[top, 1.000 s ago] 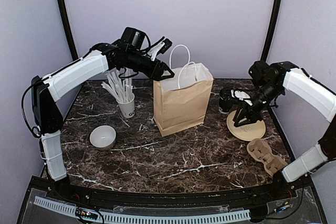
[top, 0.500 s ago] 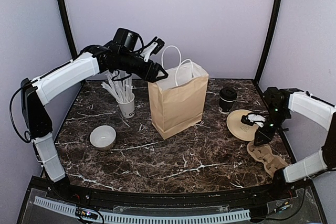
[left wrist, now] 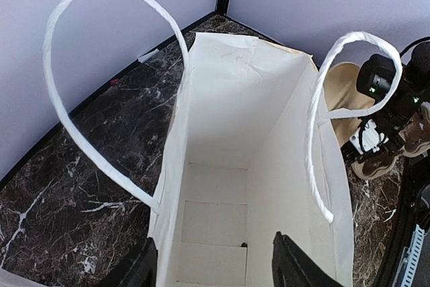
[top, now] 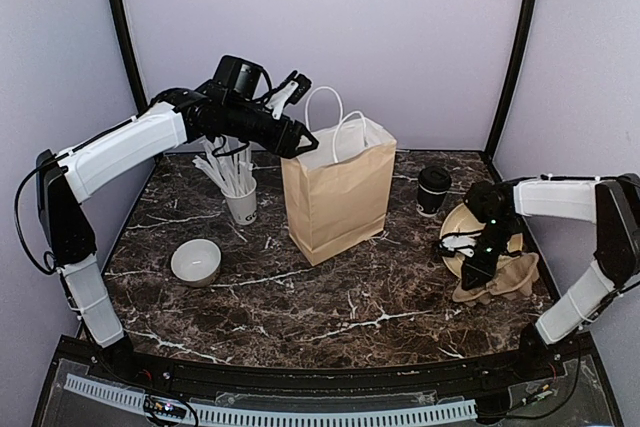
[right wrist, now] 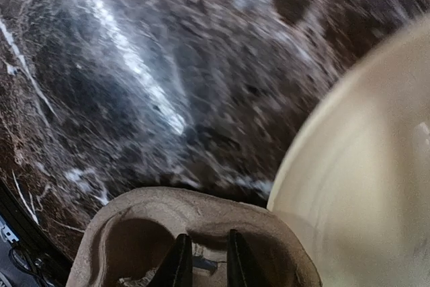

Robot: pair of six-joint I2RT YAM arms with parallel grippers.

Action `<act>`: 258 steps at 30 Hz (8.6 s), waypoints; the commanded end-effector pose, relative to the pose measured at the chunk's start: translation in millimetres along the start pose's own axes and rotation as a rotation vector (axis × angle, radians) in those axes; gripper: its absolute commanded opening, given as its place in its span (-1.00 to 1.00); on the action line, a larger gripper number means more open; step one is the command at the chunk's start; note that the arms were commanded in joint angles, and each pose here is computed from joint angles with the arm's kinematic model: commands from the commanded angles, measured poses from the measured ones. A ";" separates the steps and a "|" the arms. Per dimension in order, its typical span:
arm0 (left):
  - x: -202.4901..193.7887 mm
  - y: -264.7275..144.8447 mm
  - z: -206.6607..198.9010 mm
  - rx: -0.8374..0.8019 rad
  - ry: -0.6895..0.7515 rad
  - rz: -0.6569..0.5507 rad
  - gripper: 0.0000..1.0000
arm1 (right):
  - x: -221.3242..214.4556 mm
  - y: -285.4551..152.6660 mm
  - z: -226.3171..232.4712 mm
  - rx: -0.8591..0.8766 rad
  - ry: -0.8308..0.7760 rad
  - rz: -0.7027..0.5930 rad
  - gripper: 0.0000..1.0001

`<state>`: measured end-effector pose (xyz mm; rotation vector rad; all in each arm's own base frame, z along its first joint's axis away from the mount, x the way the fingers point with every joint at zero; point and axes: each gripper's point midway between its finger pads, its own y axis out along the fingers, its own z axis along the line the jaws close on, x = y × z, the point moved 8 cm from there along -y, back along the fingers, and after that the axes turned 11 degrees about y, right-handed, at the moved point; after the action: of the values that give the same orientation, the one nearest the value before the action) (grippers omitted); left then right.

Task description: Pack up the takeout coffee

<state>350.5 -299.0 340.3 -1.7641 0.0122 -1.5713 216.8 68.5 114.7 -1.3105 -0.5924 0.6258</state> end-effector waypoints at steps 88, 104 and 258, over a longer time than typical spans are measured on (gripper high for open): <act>-3.7 -27.3 -8.4 0.011 0.033 -0.039 0.24 | -61.2 -31.9 -44.7 -0.174 -0.540 0.252 -0.12; -1.6 -30.0 -7.8 0.024 0.041 -0.042 0.23 | -24.3 -90.7 -7.7 -0.139 -0.490 0.031 -0.34; 28.1 19.4 23.2 -0.089 -0.055 -0.005 -0.37 | 111.4 -307.6 48.2 -0.316 -0.398 -0.960 -0.67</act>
<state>388.3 -314.6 340.5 -1.8407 0.0584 -1.5137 274.8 130.7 397.7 -1.0796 -1.4804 0.1369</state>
